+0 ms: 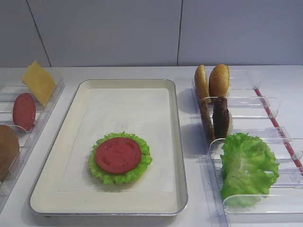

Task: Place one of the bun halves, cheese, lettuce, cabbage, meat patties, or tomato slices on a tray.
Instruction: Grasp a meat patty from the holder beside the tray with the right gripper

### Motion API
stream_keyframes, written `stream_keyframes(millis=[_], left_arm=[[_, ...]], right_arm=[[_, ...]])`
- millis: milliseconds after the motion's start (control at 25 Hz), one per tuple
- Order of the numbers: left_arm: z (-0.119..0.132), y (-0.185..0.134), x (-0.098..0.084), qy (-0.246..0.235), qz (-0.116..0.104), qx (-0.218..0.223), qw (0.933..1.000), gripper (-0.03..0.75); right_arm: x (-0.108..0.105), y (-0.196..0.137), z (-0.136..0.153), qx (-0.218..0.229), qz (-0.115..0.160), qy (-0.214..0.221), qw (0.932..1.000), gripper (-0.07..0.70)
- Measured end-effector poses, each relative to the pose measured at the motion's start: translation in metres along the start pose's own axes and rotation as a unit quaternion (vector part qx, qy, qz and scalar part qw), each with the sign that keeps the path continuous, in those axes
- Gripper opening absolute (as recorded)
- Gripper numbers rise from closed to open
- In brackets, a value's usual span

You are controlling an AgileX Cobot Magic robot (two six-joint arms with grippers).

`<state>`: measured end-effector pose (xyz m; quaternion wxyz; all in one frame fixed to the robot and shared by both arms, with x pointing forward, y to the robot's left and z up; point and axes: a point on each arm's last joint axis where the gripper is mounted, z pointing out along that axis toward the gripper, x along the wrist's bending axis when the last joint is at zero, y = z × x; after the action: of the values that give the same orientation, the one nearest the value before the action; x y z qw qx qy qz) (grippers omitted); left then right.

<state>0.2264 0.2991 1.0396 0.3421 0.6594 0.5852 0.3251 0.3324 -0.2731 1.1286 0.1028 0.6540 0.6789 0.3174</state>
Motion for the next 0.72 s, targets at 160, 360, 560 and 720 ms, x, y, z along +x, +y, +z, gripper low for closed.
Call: stream_keyframes(millis=[160,360,560,720], left_arm=[[0.0,0.0,0.0,0.0,0.0,0.0,1.0,0.274],[0.0,0.0,0.0,0.0,0.0,0.0,1.0,0.274],[0.0,0.0,0.0,0.0,0.0,0.0,1.0,0.274],[0.0,0.0,0.0,0.0,0.0,0.0,1.0,0.274]], right_arm=[[0.005,0.032,0.008,0.025,0.009,0.021,0.9994,0.426],[0.016,0.062,0.033,0.081,0.012,0.017,0.9965,0.426],[0.041,0.079,0.068,0.139,-0.011,-0.018,0.9901,0.426],[0.061,0.09,0.094,0.164,-0.018,-0.037,0.9855,0.426]])
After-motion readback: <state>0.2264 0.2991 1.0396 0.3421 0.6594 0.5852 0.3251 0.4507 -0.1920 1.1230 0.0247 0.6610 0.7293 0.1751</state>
